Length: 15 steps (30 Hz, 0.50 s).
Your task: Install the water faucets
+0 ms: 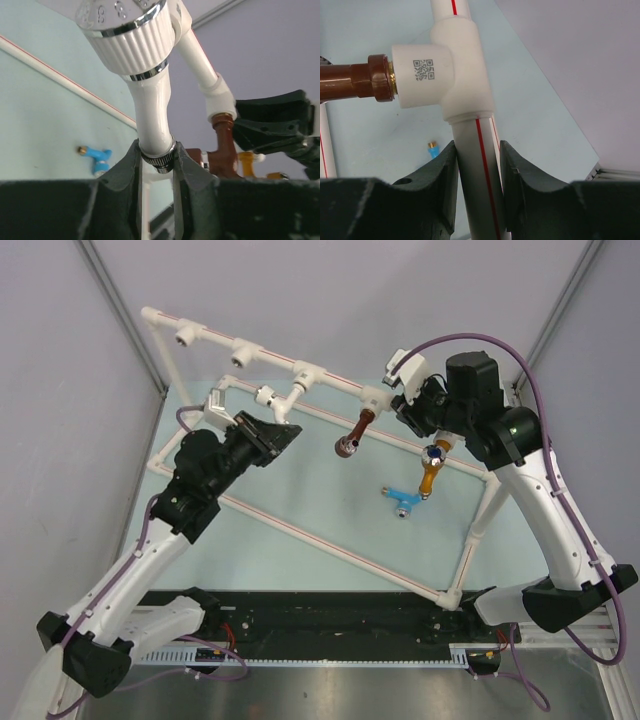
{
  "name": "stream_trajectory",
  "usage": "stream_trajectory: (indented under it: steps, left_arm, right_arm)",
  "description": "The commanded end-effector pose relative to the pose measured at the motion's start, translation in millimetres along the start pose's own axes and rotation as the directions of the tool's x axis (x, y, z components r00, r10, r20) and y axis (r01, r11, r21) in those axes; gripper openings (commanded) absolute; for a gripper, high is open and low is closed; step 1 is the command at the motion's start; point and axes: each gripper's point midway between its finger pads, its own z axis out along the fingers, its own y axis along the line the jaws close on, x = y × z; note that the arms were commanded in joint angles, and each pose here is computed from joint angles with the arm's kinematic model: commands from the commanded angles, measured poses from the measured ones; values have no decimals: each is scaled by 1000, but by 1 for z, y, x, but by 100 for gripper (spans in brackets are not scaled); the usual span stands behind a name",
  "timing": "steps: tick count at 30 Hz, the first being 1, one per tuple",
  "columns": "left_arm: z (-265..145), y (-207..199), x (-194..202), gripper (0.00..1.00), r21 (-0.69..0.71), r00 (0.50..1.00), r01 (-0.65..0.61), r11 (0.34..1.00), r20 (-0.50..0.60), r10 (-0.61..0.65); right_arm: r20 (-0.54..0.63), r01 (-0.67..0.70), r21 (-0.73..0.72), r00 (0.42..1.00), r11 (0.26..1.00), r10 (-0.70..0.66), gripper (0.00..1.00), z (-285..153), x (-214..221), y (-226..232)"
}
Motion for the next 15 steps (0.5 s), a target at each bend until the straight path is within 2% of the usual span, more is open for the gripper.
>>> stream_trajectory:
  steps: [1,2,3,5,6,8,9,11,12,13,14,15]
  left_arm:
    - [-7,-18,-35,0,-19,904,-414,910,108,413]
    - [-9,-25,-36,0,-8,873,-476,879,113,474]
    - [-10,-19,-43,0,-57,793,-595,802,123,597]
    - [-10,-24,-38,0,-63,692,-713,698,92,716]
    - [-10,-21,-40,0,-82,577,-810,581,68,814]
    - [-11,-20,-38,0,-118,457,-882,457,25,889]
    - [-12,-17,-40,0,-127,339,-933,336,1,941]
    - [-12,-14,-38,0,-140,219,-967,213,-32,975]
    - [-12,-12,-40,0,-136,112,-985,103,-57,992]
    - [-12,-12,-37,0,-125,59,-991,50,-68,996]
    - [-11,-9,-40,0,-124,-33,-991,-44,-92,995]
    - [-11,-9,-38,1,-113,-79,-989,-90,-102,992]
  right_arm:
    - [-104,-93,-13,990,996,91,0,7,25,13]
    - [-103,-93,-12,991,996,91,0,6,25,13]
    - [-102,-93,-10,991,996,92,0,6,25,12]
    - [-105,-93,-13,990,996,92,0,7,25,13]
    - [-104,-95,-12,990,995,93,0,8,25,12]
    - [-106,-95,-15,990,995,93,0,8,25,13]
    - [-104,-95,-16,990,995,93,0,8,25,13]
    - [-105,-94,-15,990,995,92,0,8,25,13]
    - [-105,-93,-15,990,996,91,0,9,25,13]
    - [-105,-93,-13,990,996,92,0,8,25,12]
    - [-107,-94,-14,990,996,92,0,9,25,12]
    - [-108,-92,-15,990,996,90,0,9,25,12]
